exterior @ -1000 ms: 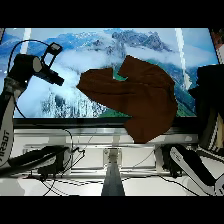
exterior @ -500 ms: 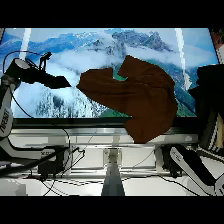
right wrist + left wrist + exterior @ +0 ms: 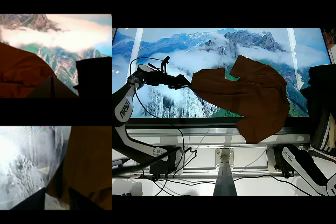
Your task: Fold the clothes and pants, and hang the long-sleeved shirts on hangers.
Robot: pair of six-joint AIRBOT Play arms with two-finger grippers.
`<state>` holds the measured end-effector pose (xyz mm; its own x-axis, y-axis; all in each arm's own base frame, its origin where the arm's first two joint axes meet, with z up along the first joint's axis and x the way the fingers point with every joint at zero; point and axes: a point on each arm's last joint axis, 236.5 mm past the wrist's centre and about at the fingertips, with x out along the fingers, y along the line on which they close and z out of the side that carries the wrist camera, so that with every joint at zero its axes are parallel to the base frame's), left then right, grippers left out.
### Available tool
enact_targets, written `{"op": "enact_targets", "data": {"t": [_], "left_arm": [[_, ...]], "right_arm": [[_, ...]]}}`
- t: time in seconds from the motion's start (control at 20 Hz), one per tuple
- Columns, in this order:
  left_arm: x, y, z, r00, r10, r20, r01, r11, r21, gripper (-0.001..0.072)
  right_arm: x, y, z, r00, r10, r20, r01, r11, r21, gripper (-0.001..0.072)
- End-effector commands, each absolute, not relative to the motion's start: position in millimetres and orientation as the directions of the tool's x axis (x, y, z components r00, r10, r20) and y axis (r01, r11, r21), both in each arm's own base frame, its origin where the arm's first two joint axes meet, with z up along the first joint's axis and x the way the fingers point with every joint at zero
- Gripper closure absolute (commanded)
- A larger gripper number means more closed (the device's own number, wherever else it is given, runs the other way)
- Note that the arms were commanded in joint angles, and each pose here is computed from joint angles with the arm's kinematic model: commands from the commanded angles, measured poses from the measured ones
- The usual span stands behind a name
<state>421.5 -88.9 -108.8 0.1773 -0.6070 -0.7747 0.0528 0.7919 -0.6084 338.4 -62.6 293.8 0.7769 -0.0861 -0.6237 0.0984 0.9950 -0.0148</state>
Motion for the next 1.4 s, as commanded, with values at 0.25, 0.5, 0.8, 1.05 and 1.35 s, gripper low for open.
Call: {"op": "enact_targets", "data": {"t": [0.25,0.5,0.8,1.05,1.35], "left_arm": [[425,-109,-119,0.175,-0.580,-0.795,0.103,0.814,-0.572,0.0598],[431,-112,-108,0.194,-0.581,-0.790,0.128,0.814,-0.567,0.0695],[467,-66,-1,0.451,-0.527,-0.721,0.176,0.844,-0.507,0.0696],[463,8,75,0.640,-0.409,-0.651,0.106,0.886,-0.452,0.0696],[418,29,51,0.626,-0.376,-0.683,-0.011,0.872,-0.490,0.0696]], "right_arm": [[339,-57,294,0.780,-0.064,-0.622,0.084,0.996,0.003,0.0693],[334,-120,260,0.650,-0.263,-0.713,0.225,0.963,-0.150,0.0694],[355,-110,144,0.451,-0.013,-0.892,0.121,0.992,0.046,0.0694],[313,-32,36,0.240,0.325,-0.915,-0.008,0.943,0.333,0.0693],[228,73,-35,0.058,0.677,-0.734,0.121,0.725,0.678,0.0693]]}}
